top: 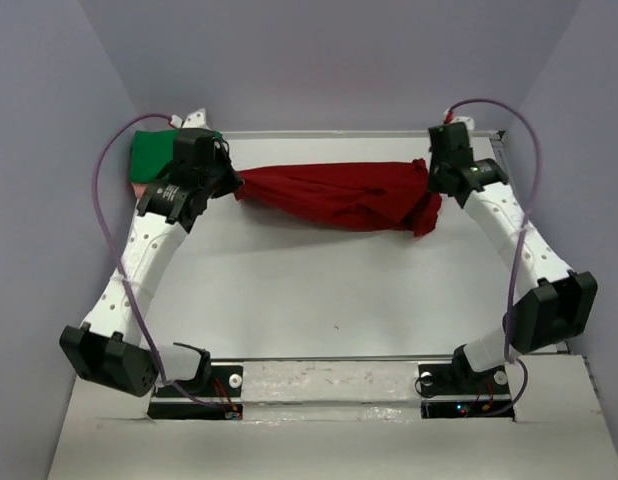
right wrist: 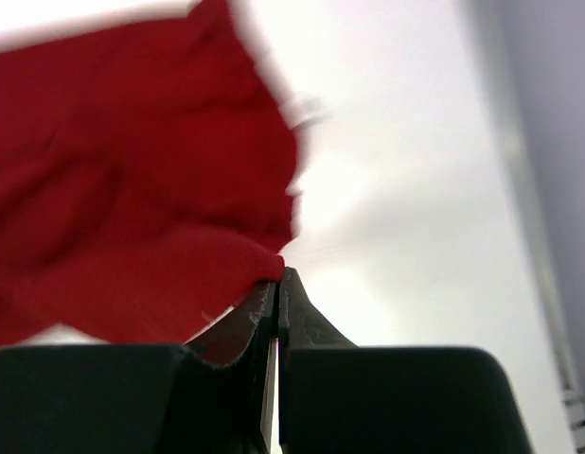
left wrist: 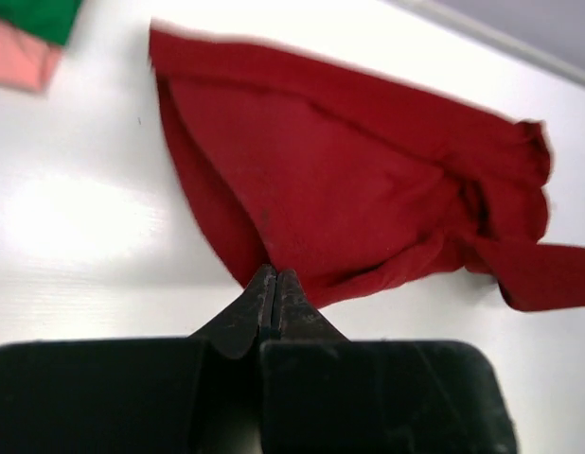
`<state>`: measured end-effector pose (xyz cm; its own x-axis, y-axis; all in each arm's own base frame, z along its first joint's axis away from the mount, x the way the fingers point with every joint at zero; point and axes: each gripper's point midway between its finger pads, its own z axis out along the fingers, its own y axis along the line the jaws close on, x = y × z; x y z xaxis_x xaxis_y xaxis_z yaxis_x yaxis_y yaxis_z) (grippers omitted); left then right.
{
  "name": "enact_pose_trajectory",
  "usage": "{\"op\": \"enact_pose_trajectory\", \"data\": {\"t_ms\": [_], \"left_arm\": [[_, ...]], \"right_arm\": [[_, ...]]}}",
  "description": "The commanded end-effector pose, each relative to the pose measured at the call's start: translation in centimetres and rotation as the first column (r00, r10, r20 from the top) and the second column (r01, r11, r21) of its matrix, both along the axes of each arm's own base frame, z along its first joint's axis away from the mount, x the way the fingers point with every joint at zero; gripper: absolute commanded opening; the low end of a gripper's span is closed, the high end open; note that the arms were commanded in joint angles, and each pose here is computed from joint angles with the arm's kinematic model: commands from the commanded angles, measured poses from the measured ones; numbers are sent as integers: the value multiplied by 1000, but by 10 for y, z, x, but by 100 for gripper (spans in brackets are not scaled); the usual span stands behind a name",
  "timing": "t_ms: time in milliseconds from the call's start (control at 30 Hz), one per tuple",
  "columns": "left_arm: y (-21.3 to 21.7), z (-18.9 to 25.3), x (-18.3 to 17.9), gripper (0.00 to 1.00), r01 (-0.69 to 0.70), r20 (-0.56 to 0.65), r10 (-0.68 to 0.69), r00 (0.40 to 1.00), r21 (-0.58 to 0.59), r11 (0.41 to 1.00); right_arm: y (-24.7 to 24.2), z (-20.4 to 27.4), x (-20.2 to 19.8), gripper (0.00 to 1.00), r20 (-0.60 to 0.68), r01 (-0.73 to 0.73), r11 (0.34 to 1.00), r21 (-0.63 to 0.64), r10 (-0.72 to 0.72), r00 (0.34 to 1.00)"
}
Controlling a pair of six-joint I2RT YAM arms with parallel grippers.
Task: Fold and stack the t-shirts
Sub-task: Flatten the tshirt out
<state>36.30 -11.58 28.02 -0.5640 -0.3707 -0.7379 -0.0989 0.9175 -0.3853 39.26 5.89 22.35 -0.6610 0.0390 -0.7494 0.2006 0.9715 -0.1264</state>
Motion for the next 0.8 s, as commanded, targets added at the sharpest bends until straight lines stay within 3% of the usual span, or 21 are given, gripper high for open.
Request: {"op": "enact_pose_trajectory", "data": {"t_ms": [0, 133, 267, 300, 567, 733, 767], "left_arm": [[26, 53, -22, 0, -53, 94, 47, 994, 58, 997], [31, 102, -38, 0, -61, 188, 56, 981, 21, 998], [45, 145, -57, 0, -100, 283, 94, 954, 7, 995], [52, 159, -63, 0, -124, 315, 116, 942, 3, 992], [66, 209, -96, 0, -133, 436, 128, 891, -20, 991], [77, 246, -113, 0, -148, 526, 135, 840, -17, 989], [80, 257, -119, 0, -151, 554, 138, 821, -23, 988]], "right_arm": [[-82, 109, -18, 0, 255, 250, 964, -89, -220, 941], [-106, 205, -38, 0, 454, 293, 954, -58, -236, 859], [-126, 271, -65, 0, 556, 340, 938, -73, -245, 794], [-131, 299, -79, 0, 611, 357, 933, -44, -257, 749], [-132, 356, -127, 0, 718, 307, 952, 6, -218, 661], [-136, 402, -167, 0, 811, 286, 958, 20, -183, 555], [-137, 418, -182, 0, 842, 274, 961, 40, -180, 509]]}}
